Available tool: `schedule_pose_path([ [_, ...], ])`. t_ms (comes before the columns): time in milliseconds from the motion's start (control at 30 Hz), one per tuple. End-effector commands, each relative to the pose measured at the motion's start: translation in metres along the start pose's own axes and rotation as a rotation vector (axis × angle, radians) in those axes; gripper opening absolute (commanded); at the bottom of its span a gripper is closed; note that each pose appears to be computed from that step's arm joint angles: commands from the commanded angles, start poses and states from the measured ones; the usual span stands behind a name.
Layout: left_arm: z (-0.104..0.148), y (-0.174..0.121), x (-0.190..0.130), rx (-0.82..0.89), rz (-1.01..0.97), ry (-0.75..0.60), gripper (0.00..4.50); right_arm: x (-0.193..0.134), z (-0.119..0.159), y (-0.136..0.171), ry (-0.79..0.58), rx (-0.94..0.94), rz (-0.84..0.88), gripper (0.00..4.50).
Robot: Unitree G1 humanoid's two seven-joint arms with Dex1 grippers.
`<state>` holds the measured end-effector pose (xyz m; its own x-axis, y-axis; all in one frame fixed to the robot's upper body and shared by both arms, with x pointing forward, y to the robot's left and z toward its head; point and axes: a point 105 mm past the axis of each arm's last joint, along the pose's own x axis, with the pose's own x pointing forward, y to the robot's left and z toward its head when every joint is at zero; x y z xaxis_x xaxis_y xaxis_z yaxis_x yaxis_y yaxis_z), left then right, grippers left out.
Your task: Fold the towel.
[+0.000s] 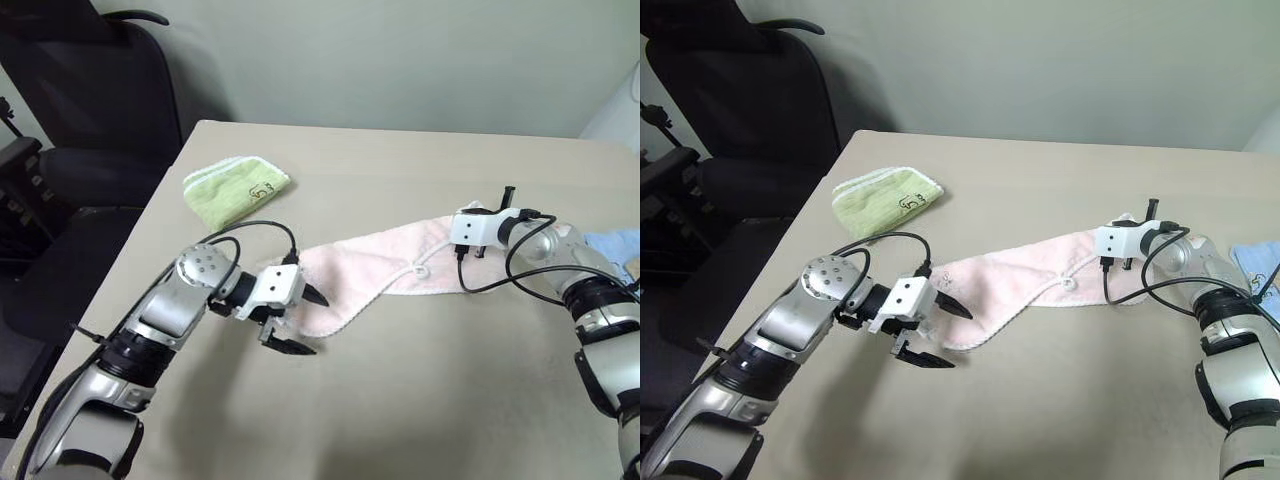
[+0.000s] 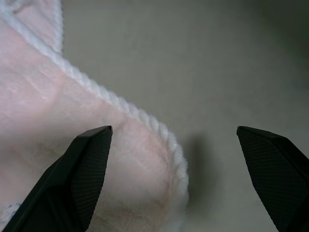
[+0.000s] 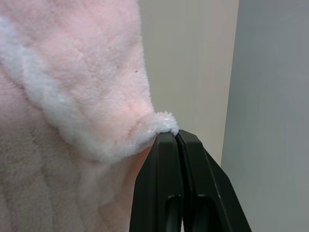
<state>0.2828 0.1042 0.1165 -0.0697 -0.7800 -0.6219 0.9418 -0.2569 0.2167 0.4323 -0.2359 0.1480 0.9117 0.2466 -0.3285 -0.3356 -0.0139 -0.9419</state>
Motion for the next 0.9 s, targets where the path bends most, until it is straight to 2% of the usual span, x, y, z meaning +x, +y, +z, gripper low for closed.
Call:
schedule_pose_path([
  [33,-0.004,0.004,0.006,0.065,-0.001,0.072,4.47,-0.006,0.001,-0.016,-0.011,0.02,-0.051,0.0],
  [100,-0.007,0.002,0.008,0.071,-0.009,0.088,4.47,-0.006,0.0,-0.015,-0.01,0.021,-0.051,0.0],
  [200,-0.01,-0.001,0.009,0.065,-0.014,0.089,3.53,-0.007,0.0,-0.016,-0.007,0.022,-0.051,0.0],
  [500,-0.006,0.001,0.005,0.047,0.037,0.05,0.22,-0.005,0.002,-0.017,-0.007,0.02,-0.053,0.0],
  [533,-0.005,0.001,0.004,0.046,0.043,0.043,0.04,-0.005,0.002,-0.018,-0.006,0.019,-0.055,0.0],
  [767,0.014,0.007,-0.009,0.02,0.116,-0.077,0.04,-0.01,-0.004,-0.028,0.002,0.028,-0.076,0.0],
  [900,0.042,0.032,-0.041,-0.048,0.299,-0.27,0.04,-0.027,-0.018,-0.045,0.026,0.044,-0.119,0.0],
])
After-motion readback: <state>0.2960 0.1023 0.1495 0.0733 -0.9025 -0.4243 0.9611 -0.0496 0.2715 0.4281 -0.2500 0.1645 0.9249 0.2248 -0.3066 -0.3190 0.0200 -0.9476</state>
